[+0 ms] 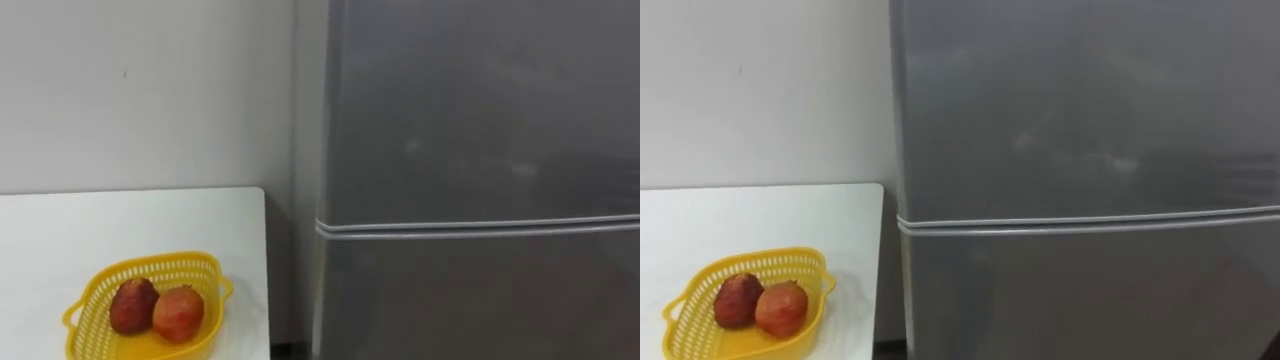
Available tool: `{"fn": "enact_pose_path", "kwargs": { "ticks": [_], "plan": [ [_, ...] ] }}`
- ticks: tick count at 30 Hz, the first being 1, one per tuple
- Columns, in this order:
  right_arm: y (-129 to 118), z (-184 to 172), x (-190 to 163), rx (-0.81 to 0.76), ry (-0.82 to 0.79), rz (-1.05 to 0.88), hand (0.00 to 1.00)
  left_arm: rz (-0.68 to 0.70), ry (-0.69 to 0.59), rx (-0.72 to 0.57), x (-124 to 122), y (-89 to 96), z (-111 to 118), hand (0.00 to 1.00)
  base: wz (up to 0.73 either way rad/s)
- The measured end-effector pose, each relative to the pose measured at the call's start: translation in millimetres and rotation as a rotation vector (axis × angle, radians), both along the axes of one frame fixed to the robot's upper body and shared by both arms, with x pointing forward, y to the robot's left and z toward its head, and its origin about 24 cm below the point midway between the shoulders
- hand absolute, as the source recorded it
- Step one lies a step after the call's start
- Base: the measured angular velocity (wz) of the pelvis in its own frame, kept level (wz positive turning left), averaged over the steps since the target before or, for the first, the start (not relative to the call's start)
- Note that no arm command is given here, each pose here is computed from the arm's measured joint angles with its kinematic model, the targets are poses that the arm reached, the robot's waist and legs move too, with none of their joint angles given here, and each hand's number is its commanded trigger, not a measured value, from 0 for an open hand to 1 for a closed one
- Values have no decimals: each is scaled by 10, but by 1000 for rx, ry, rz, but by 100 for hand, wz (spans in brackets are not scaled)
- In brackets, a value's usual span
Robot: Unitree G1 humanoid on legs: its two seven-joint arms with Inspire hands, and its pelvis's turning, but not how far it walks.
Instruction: Retrieve from the upper fridge
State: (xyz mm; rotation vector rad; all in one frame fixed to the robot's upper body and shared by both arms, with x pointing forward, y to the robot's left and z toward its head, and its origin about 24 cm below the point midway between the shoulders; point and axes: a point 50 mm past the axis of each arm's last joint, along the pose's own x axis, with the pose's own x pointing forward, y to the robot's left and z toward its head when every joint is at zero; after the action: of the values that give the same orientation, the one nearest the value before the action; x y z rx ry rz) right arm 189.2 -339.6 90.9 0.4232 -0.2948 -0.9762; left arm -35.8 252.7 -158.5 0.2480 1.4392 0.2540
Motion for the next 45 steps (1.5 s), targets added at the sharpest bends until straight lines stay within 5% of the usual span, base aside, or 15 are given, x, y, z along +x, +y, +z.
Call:
{"fn": "enact_pose_path", "kwargs": {
  "ticks": [6, 11, 17, 27, 32, 45],
  "plan": [
    [-78, -402, -251, 78, 164, -88, 0, -24, -30, 16, 117, 2, 5, 0, -9],
    [86, -1337, -605, 207, 588, -71, 0, -60, -62, 30, 265, -40, -6, 0, 0],
    [389, -2055, -1174, 392, 972, -19, 0, -52, -50, 25, 256, -55, -15, 0, 2],
    [661, -2492, -1919, 548, 1386, 193, 0, -48, 14, -27, 136, -72, -32, 0, 4],
    [866, -2572, -2193, 524, 1637, 499, 0, -36, 66, -46, 81, -79, -41, 0, 8],
    [984, -2615, -1785, 323, 1683, 861, 0, -161, 123, -118, 140, -214, -84, 0, 4]
  ]
}}
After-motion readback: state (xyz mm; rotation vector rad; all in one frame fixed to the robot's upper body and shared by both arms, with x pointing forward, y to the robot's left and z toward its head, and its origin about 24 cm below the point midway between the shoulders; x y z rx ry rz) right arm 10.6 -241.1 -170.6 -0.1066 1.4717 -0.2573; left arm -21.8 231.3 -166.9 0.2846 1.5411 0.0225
